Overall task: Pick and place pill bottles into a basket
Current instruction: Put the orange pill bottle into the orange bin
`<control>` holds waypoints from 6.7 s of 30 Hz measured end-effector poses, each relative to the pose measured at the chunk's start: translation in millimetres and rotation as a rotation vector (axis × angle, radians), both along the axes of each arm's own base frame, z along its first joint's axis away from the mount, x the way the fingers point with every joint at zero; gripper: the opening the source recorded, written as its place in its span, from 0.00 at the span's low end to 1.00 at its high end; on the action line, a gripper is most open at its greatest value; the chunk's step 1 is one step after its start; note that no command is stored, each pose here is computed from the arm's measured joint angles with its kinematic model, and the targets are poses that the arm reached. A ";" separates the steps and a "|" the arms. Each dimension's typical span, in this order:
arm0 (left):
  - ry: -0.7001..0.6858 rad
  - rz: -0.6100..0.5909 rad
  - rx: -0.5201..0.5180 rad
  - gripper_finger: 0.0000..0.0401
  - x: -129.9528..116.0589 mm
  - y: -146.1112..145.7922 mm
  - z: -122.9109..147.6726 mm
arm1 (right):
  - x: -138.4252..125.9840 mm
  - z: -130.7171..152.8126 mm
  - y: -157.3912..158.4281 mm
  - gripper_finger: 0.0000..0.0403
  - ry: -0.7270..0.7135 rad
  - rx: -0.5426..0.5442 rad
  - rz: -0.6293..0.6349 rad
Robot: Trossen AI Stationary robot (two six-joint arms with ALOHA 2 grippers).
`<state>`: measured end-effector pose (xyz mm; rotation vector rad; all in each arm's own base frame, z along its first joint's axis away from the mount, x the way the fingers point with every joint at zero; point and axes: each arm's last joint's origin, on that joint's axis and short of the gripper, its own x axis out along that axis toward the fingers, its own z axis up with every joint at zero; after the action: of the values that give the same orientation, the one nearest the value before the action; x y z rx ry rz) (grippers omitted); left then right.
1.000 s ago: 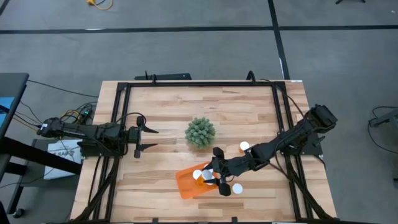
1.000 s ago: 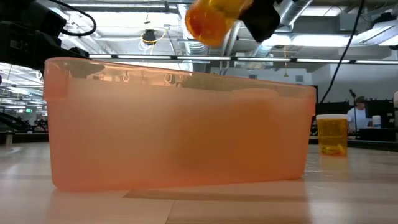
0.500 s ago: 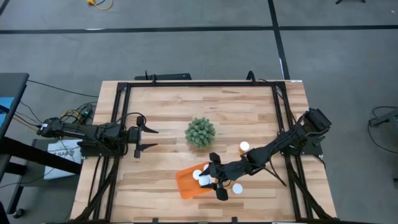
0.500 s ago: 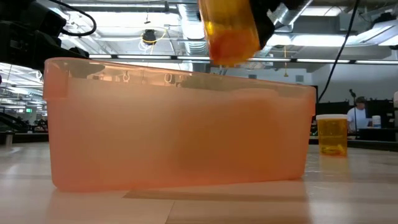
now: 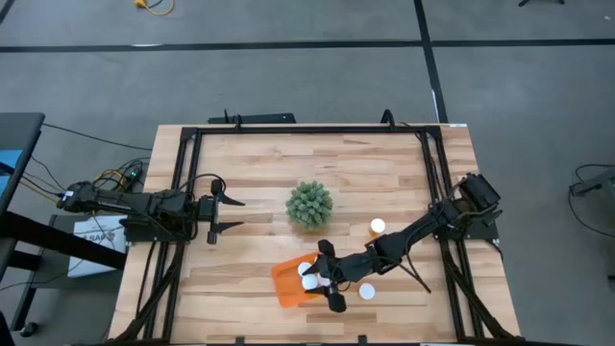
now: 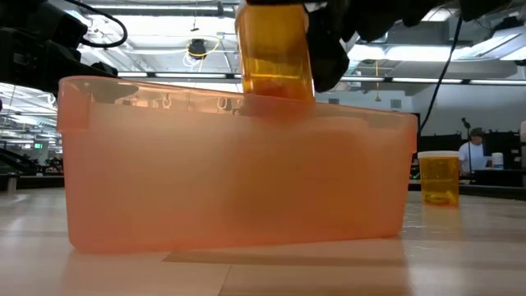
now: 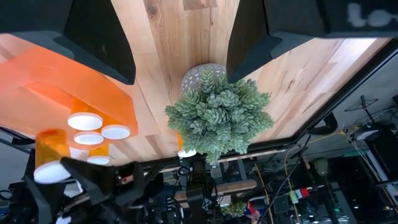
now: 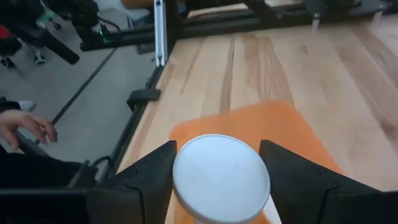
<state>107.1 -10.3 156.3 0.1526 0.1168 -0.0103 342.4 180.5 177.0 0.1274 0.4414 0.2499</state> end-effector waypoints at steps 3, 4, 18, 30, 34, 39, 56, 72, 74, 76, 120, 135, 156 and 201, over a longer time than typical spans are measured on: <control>0.000 0.002 -0.010 0.60 0.0 0.0 0.0 | 3.0 -2.8 0.4 0.53 -0.020 -0.013 0.004; 0.000 0.002 -0.013 0.60 0.0 0.0 0.0 | 3.6 -5.4 0.4 0.51 -0.019 -0.027 0.003; 0.000 0.000 -0.004 0.60 0.0 0.0 0.0 | 9.4 -38.1 -1.9 0.54 0.019 -0.180 -0.031; 0.000 0.001 -0.007 0.60 0.0 0.0 -0.1 | 6.8 -38.1 3.4 0.62 0.000 -0.242 0.013; 0.000 0.000 -0.004 0.60 0.0 0.0 0.0 | 6.8 -38.1 3.4 0.68 0.000 -0.242 0.013; 0.000 0.000 0.000 0.60 0.0 0.0 0.0 | 4.1 -36.6 2.8 0.72 0.027 -0.257 0.019; 0.000 0.001 -0.005 0.60 0.0 0.0 0.0 | -70.3 50.9 38.8 0.72 0.417 -0.213 -0.090; 0.000 0.001 -0.008 0.60 0.0 0.0 0.0 | -96.5 -10.4 61.9 0.72 0.691 -0.266 -0.287; 0.000 0.000 -0.004 0.60 0.0 0.0 -0.1 | -97.7 -13.9 61.2 0.72 0.711 -0.272 -0.308; 0.000 0.000 -0.004 0.60 0.0 0.0 0.0 | -98.9 -13.9 60.4 0.72 0.721 -0.264 -0.329; 0.001 0.000 -0.003 0.60 0.0 0.0 -0.1 | -61.8 56.9 78.0 0.47 0.496 -0.262 -0.237; 0.001 0.000 -0.004 0.60 0.0 0.0 -0.2 | -9.6 90.7 62.6 0.47 0.156 -0.305 -0.180; 0.001 0.001 -0.006 0.60 0.0 0.0 -0.1 | 62.6 20.9 12.9 0.48 0.278 -0.230 -0.158; 0.000 0.000 -0.003 0.60 0.0 0.0 0.0 | 81.9 4.6 -16.6 0.52 0.330 -0.130 -0.197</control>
<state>107.1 -10.3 156.3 0.1493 0.1168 -0.0104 424.3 163.8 181.6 0.0840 0.7666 0.0048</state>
